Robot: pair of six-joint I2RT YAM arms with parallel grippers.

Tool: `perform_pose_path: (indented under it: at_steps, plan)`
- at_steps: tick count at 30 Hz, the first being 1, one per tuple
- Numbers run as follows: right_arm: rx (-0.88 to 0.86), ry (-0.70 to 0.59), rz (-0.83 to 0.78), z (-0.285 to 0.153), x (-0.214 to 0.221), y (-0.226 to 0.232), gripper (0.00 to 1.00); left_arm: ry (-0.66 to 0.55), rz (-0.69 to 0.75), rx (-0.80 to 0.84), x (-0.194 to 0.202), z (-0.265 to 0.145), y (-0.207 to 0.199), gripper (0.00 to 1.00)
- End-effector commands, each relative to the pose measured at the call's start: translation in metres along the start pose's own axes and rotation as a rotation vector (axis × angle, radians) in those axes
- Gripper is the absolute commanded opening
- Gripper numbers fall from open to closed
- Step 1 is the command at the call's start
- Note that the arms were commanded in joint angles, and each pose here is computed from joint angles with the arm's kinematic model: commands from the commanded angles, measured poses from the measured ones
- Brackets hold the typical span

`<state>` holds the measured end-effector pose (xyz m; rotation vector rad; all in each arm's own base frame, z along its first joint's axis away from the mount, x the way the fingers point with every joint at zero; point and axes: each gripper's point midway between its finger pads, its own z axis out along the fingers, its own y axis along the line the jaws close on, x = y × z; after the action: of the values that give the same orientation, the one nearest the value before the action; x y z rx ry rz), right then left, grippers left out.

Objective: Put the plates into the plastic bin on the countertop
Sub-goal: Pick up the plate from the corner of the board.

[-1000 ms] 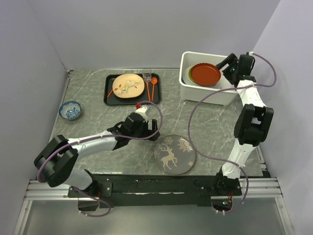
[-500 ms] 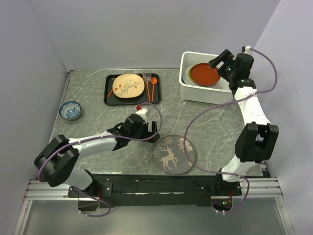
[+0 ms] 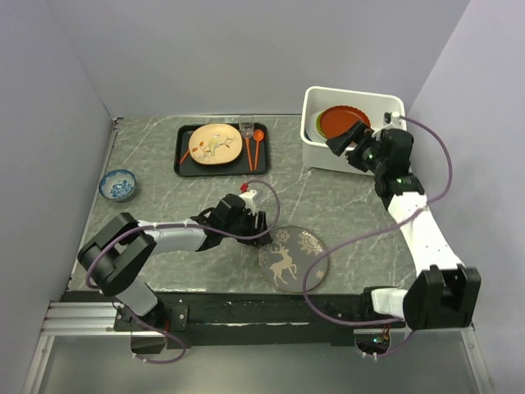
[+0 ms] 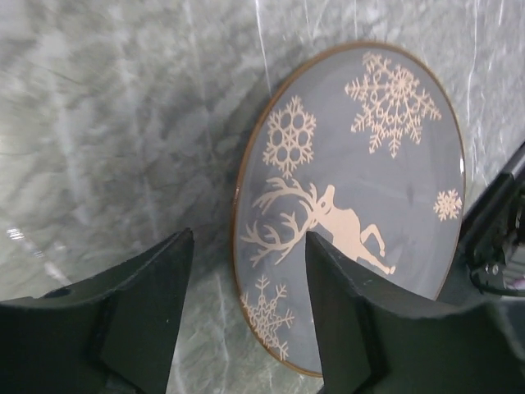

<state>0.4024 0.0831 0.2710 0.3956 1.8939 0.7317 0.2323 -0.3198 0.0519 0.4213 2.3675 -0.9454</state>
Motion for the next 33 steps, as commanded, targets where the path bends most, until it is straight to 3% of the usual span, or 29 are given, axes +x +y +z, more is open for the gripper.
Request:
perform_pose_path:
  at_steps: [1, 10, 13, 16, 17, 33]
  plan:
    - [-0.072, -0.045, -0.023, -0.027, 0.003, 0.019, 0.93, 0.017, -0.009, 0.104, 0.004, 0.007, -0.015, 0.61]
    - [-0.069, -0.054, -0.036, -0.051, 0.017, 0.014, 0.93, 0.085, -0.034, 0.17, 0.022, 0.017, -0.019, 0.46]
    - [-0.056, -0.036, -0.04, -0.05, 0.024, 0.008, 0.93, 0.108, -0.041, 0.175, 0.028, 0.021, -0.017, 0.36]
    - [-0.057, -0.024, -0.036, -0.048, 0.031, 0.004, 0.93, 0.115, -0.053, 0.167, 0.033, 0.023, -0.013, 0.22]
    - [-0.055, -0.021, -0.033, -0.048, 0.033, 0.003, 0.93, 0.112, -0.054, 0.156, 0.034, 0.023, -0.011, 0.01]
    - [-0.031, 0.016, -0.042, -0.045, 0.047, -0.009, 0.93, 0.023, -0.06, 0.131, 0.01, 0.016, -0.012, 0.01]
